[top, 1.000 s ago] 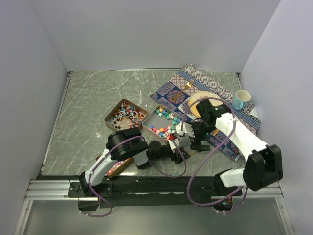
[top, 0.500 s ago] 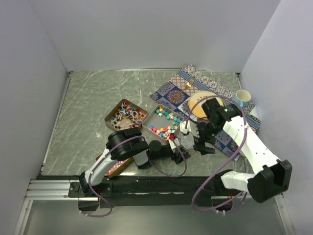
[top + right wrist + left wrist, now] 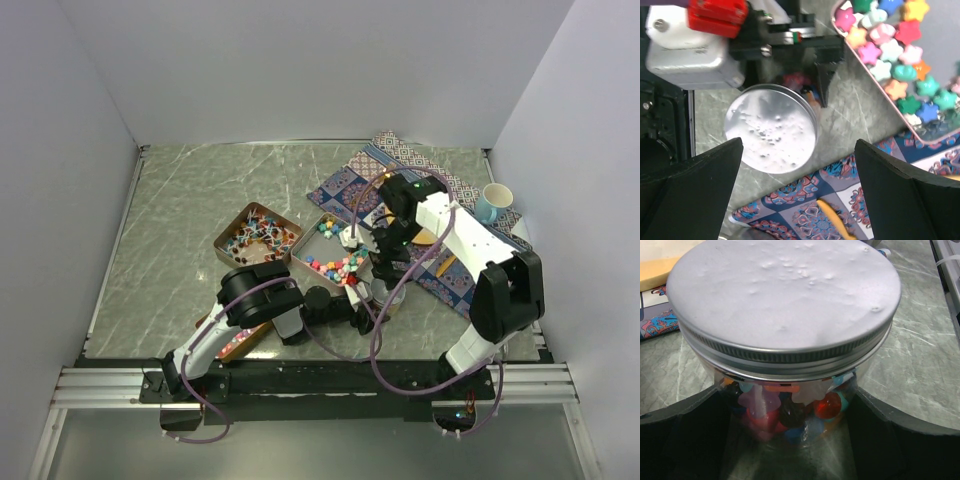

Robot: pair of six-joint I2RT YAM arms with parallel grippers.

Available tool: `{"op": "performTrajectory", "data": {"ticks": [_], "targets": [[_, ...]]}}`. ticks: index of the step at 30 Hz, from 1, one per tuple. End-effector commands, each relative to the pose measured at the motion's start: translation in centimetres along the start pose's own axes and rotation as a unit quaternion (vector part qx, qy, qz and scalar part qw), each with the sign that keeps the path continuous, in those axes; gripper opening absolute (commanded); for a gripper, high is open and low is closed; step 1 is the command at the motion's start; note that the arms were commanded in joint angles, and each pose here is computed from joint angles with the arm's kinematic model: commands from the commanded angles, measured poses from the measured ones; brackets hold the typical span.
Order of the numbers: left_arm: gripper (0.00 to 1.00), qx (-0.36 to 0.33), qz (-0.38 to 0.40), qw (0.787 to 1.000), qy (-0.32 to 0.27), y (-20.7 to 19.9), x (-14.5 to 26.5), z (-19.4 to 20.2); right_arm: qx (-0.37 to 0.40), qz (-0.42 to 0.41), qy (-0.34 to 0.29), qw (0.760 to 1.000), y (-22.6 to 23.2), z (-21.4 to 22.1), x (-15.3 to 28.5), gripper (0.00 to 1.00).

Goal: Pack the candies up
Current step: Screw the bottle lid onto the packing bottle.

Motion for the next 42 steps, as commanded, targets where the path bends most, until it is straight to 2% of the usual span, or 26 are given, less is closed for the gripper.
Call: {"op": "performTrajectory", "data": {"ticks": [1,7,18,34,42], "targets": [[0.51,0.046,-0.049,0.995,0.069,1.4,2.8,5.7,0.017,-0.048,-0.002,0.999,2.5,-0.5,0.3,1.0],[0.51,0.055,-0.058,0.994,0.072,1.8,2.9,5.9,0.013,-0.09,-0.004,0.996,4.5,-0.4,-1.6,1.0],[0.51,0.064,-0.067,0.993,0.079,2.1,2.8,6.4,-0.004,-0.1,0.026,0.995,5.2,1.1,-2.0,1.0],[0.47,0.076,-0.061,0.992,0.085,1.8,2.8,6.7,-0.078,-0.074,0.043,0.993,9.6,4.3,-2.1,1.0],[0.46,0.077,-0.062,0.991,0.085,1.9,2.8,6.9,-0.094,-0.034,0.042,0.994,10.1,4.8,-2.8,1.0]]}}
Point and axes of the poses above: each gripper's point midway between its finger pads, its own x axis back along the fingers, its own y axis along the line the jaws close on, z = x × y, the point moved 4 cm from there along x, back along the fingers, and after that the axes turned 2 degrees about x, right-handed, at the moved point
